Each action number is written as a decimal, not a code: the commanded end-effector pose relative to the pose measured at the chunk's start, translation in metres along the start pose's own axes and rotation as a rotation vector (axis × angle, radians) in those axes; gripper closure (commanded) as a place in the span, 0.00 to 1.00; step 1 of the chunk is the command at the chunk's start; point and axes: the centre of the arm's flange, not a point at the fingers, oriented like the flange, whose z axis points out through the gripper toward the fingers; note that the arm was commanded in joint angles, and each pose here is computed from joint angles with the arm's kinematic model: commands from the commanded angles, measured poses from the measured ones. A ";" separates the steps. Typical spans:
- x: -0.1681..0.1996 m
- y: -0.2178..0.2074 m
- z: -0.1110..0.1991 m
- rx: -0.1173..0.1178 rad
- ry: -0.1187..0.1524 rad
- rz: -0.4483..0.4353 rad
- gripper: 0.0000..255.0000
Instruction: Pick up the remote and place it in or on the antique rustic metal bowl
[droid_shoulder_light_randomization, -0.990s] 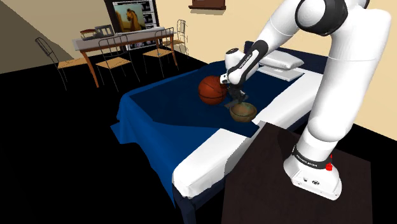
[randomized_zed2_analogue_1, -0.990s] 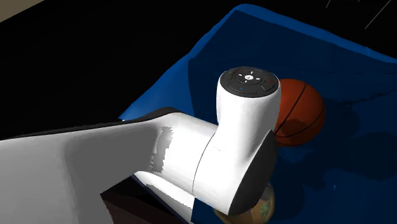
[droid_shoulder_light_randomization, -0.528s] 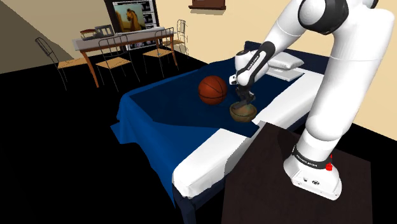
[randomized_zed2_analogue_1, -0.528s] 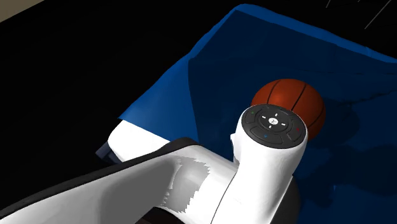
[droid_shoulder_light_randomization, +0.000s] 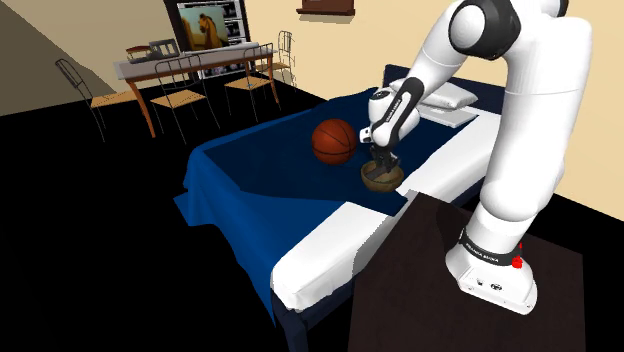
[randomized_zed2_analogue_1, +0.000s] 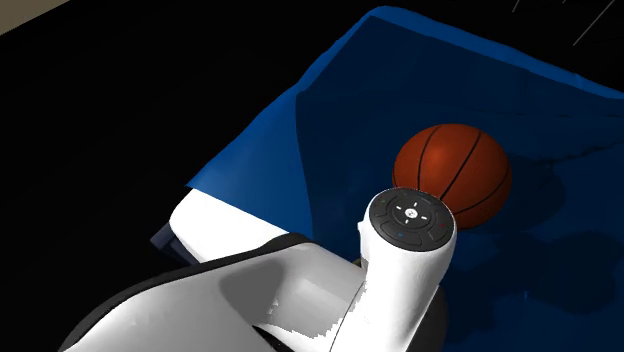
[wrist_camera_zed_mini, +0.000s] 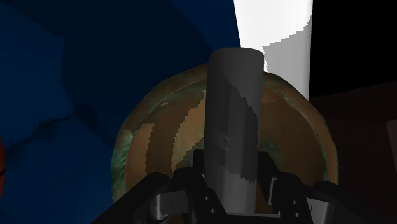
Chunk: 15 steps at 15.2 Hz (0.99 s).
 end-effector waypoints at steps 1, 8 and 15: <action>0.001 0.001 0.004 -0.001 0.000 0.000 1.00; 0.001 0.001 0.004 -0.001 0.000 0.000 0.00; 0.001 0.001 -0.022 -0.001 0.000 0.000 0.00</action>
